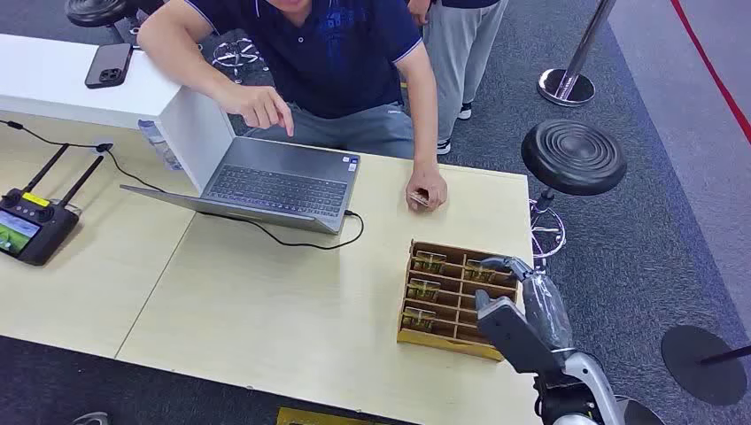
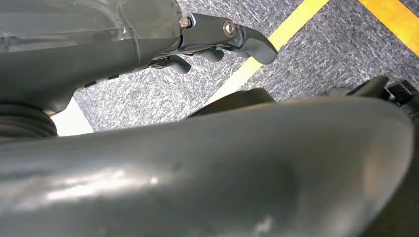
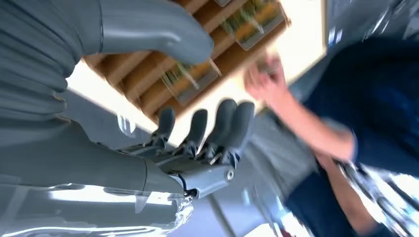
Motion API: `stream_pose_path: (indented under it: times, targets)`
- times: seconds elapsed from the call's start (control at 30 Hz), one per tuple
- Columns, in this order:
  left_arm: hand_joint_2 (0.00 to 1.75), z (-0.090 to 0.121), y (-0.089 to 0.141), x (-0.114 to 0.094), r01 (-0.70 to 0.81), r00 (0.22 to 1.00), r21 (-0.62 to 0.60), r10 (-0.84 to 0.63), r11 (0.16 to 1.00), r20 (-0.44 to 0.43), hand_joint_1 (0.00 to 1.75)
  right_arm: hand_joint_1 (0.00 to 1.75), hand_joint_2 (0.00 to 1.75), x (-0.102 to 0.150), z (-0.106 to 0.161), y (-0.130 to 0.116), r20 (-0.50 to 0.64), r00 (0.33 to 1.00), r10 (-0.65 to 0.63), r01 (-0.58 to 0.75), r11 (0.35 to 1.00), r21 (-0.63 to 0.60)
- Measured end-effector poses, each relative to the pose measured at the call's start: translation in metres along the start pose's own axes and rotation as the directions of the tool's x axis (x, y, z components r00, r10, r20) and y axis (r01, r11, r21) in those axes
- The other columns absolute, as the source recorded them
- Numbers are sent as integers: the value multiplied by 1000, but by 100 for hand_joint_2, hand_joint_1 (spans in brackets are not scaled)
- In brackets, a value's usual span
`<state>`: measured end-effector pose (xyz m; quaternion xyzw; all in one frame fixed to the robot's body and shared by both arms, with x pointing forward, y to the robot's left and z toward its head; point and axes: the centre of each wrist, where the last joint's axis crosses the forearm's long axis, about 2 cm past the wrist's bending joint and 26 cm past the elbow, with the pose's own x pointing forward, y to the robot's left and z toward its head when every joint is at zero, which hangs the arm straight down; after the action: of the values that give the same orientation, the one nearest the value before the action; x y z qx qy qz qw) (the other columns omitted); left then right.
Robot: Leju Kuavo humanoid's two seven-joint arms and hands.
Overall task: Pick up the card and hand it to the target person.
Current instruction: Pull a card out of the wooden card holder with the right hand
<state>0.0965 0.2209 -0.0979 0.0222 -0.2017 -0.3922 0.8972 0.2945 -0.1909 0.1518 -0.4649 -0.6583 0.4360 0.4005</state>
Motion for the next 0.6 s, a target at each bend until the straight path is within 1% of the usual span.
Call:
stream_pose_path:
  times: [0.6]
  targets:
    - [0,0,0,0,0,1000,0,0,1000,0,0,84,175,0,0,0,0,1000,0,0,1000,0]
